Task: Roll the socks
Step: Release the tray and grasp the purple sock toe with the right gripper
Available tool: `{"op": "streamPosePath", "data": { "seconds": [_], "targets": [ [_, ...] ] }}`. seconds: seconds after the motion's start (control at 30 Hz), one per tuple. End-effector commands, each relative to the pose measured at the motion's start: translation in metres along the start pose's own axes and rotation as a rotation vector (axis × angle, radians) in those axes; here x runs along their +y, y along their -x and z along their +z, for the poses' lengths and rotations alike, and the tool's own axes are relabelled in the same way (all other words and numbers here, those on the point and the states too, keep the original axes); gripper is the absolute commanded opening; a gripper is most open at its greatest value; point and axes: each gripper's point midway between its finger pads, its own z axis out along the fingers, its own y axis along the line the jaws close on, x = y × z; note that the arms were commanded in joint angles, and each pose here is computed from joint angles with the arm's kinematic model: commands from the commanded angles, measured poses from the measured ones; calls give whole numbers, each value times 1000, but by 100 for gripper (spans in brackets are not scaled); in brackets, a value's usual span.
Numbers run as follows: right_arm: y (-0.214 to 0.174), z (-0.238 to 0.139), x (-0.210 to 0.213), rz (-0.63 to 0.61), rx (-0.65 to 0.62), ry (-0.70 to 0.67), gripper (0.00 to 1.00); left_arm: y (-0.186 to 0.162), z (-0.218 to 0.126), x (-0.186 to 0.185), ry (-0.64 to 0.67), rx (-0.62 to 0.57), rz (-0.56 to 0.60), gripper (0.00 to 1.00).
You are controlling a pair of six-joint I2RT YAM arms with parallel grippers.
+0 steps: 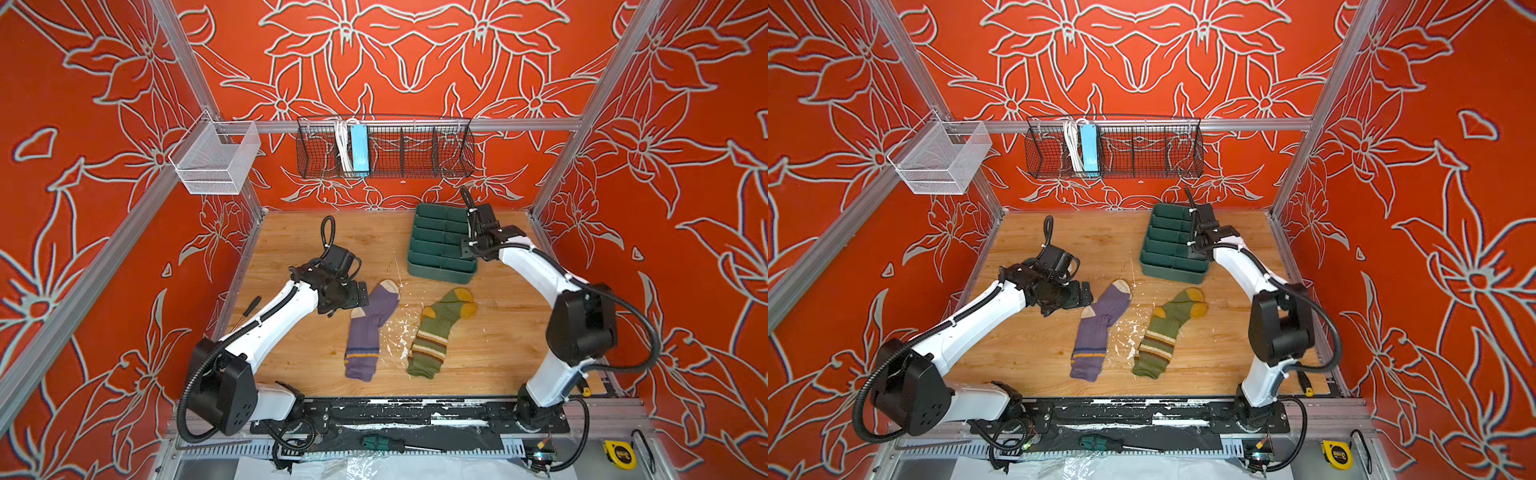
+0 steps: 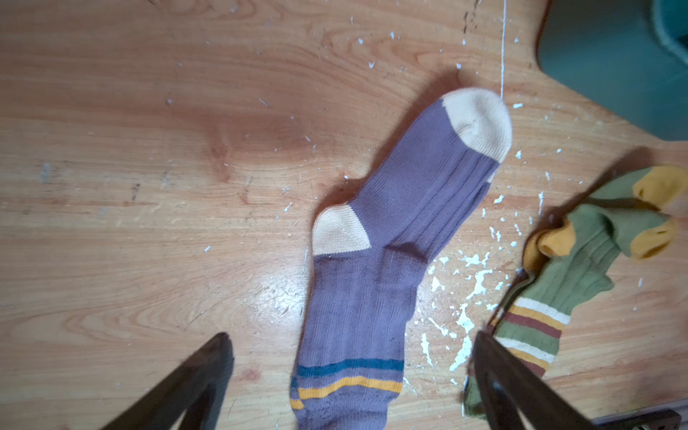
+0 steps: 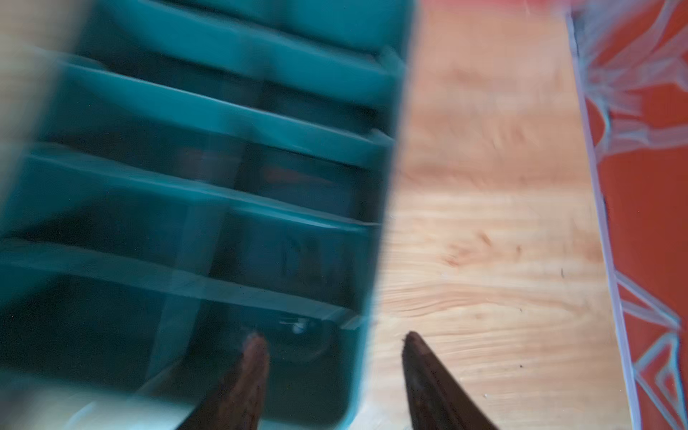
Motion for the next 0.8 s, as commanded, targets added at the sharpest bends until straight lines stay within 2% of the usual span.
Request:
{"op": "streamPosePath", "data": {
  "seconds": [0.0, 0.1, 0.2, 0.37, 0.53, 0.67, 0.77],
  "targets": [
    [-19, -51, 75, -56, 10, 243, 63, 1, -17, 7, 7, -19, 14, 99],
    [-46, -62, 131, -47, 82, 425, 66, -3, -19, 6, -26, -31, 19, 99],
    [-73, -46, 173, -6, 183, 538, 66, -13, -19, 2, -87, -29, 5, 100],
    [-113, 7, 196, 26, 337, 491, 68, -36, -19, 4, -124, 33, -5, 100],
    [-132, 45, 211, 50, 400, 490, 69, -52, -19, 21, -77, 52, -22, 100],
    [-137, 67, 218, 60, 416, 472, 65, -52, -17, 21, -80, 45, -43, 100],
    [-139, 77, 225, 75, 427, 482, 57, -51, -14, 21, -82, 49, -50, 100]
  ]
}}
